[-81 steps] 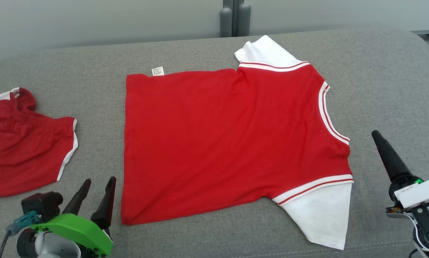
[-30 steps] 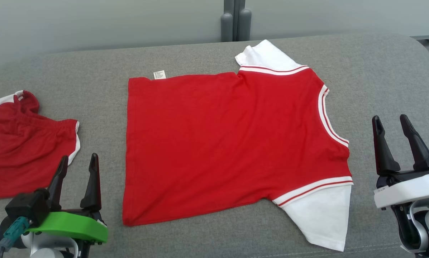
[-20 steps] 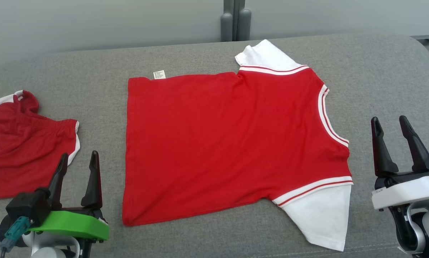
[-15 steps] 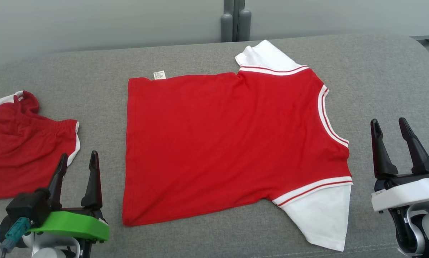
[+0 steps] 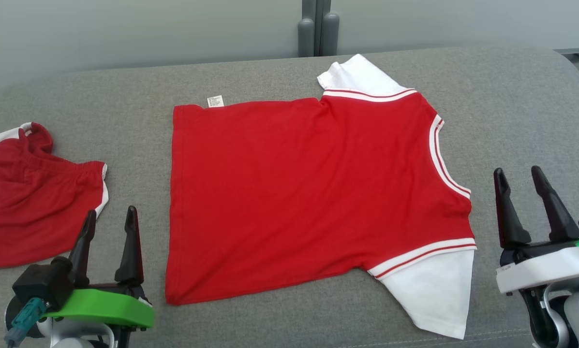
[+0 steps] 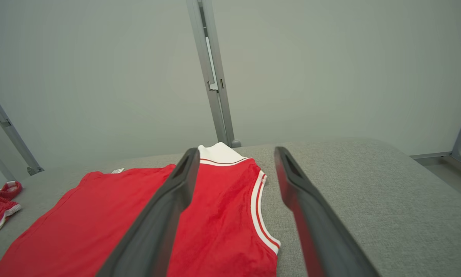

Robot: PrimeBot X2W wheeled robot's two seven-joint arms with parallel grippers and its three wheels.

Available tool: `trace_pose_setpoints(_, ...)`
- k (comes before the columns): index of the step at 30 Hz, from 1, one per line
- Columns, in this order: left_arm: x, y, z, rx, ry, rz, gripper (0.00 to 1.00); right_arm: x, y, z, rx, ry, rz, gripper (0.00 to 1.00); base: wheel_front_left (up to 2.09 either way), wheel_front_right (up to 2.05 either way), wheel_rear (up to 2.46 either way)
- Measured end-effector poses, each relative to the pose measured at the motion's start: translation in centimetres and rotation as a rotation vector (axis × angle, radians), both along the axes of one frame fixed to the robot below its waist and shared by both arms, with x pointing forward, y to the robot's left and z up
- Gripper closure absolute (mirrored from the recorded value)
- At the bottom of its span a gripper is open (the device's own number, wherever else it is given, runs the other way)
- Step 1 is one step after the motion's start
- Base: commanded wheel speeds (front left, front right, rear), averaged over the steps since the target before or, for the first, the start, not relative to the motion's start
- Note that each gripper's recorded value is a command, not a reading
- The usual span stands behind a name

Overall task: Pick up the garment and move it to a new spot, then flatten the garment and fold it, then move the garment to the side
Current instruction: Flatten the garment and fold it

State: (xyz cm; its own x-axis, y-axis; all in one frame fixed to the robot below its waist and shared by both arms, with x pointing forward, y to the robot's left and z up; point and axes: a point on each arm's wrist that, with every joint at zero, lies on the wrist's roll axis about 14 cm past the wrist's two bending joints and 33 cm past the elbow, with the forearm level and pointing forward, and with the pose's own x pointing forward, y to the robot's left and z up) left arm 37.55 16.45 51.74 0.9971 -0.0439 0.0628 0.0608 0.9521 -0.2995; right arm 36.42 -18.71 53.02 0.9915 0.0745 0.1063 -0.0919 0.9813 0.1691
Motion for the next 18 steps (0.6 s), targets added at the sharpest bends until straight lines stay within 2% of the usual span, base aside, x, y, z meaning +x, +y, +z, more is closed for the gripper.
trace_pose_setpoints(5,-0.4,-0.8,-0.8,-0.036,0.024,-0.019,0.0,-1.8,1.1,-3.8,0.019,0.121,0.051,0.0,0.0,0.0,0.0)
trace_pose_setpoints(18,-3.0,-3.0,-6.7,-0.065,0.255,-0.123,0.0,-5.4,1.0,-9.9,0.061,0.363,0.078,0.0,0.0,0.0,0.0)
